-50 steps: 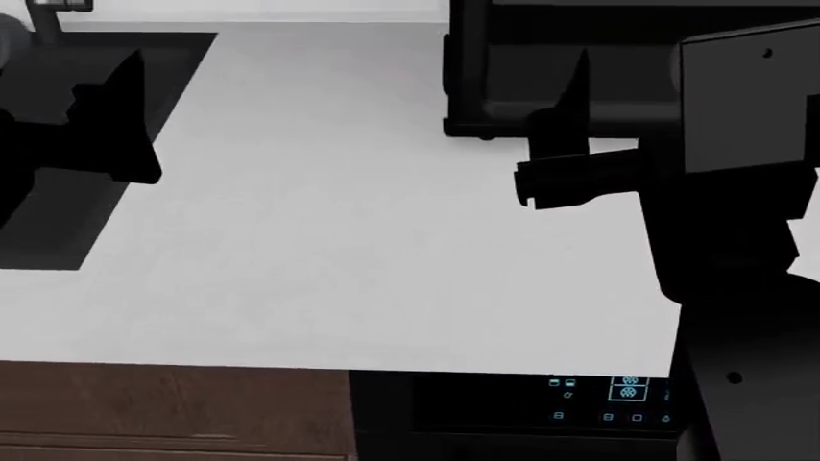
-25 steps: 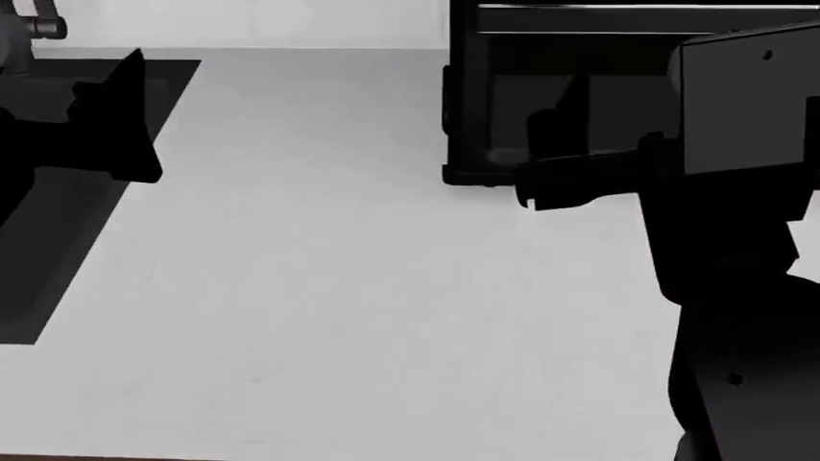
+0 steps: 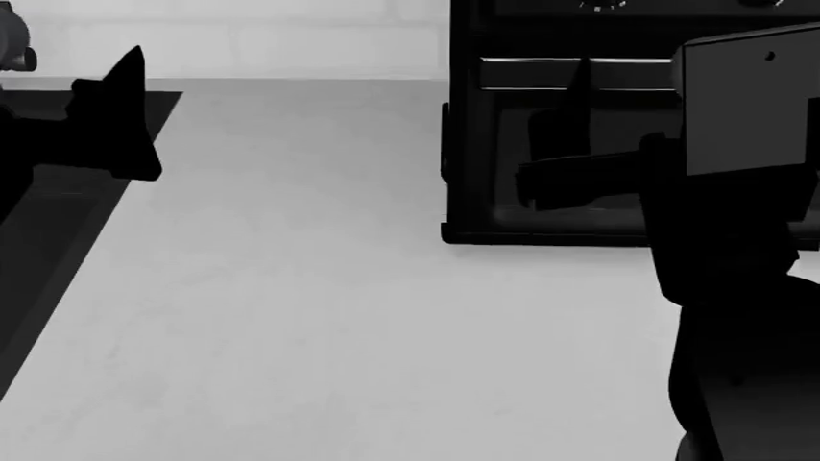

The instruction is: Turn on the toaster oven by setting the timer.

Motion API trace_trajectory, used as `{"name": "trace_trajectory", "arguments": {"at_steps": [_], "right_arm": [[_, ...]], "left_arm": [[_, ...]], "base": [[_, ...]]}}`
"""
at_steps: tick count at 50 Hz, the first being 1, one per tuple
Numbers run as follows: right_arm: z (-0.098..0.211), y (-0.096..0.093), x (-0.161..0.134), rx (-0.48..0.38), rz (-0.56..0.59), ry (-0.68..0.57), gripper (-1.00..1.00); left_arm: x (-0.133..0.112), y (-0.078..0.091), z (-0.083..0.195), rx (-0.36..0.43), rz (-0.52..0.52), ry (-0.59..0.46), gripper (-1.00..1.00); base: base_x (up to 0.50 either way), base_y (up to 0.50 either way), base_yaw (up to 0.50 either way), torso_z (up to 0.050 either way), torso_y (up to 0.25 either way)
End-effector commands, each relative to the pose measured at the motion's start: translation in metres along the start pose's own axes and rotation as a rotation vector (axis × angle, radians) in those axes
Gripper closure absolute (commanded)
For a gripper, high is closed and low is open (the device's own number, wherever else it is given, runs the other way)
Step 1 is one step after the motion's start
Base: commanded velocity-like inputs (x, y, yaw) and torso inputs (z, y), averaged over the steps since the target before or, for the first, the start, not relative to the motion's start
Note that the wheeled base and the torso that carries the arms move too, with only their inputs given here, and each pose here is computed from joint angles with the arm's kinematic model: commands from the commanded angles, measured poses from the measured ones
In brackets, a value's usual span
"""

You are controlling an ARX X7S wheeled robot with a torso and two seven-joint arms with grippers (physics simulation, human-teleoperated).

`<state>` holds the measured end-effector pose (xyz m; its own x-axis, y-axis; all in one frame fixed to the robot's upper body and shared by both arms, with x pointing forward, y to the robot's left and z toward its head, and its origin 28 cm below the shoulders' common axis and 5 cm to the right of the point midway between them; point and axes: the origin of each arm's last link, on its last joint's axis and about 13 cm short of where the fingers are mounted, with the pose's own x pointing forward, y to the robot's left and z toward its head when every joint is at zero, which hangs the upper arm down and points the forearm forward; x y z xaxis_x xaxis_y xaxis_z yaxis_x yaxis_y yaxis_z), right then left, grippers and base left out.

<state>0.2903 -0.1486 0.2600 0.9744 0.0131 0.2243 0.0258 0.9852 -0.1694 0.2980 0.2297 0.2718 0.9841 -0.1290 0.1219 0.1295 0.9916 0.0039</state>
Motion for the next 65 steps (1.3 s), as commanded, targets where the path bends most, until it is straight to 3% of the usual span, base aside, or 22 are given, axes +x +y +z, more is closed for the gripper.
{"name": "trace_trajectory", "arguments": {"at_steps": [1,23,37,65], "right_arm": [[0.0,0.001,0.001,0.002,0.001,-0.001,-1.0],[-0.001,0.002,0.002,0.001,-0.011,0.023,-1.0],[-0.001,0.007,0.021,0.053,0.008,0.064,-1.0],[0.004,0.011,0.04,0.048,0.024,0.068,-1.0]], "left_arm": [[0.0,0.0,0.001,-0.001,0.001,-0.002,-1.0],[0.0,-0.001,-0.001,0.0,-0.001,0.004,-1.0],[0.0,0.0,-0.003,-0.003,-0.001,0.008,-1.0],[0.0,0.0,-0.003,0.006,-0.004,0.007,-1.0]], "base": [[0.28,0.0,0.0,0.0,0.0],[0.13,0.0,0.0,0.0,0.0],[0.0,0.0,0.0,0.0,0.0],[0.0,0.0,0.0,0.0,0.0]]}}
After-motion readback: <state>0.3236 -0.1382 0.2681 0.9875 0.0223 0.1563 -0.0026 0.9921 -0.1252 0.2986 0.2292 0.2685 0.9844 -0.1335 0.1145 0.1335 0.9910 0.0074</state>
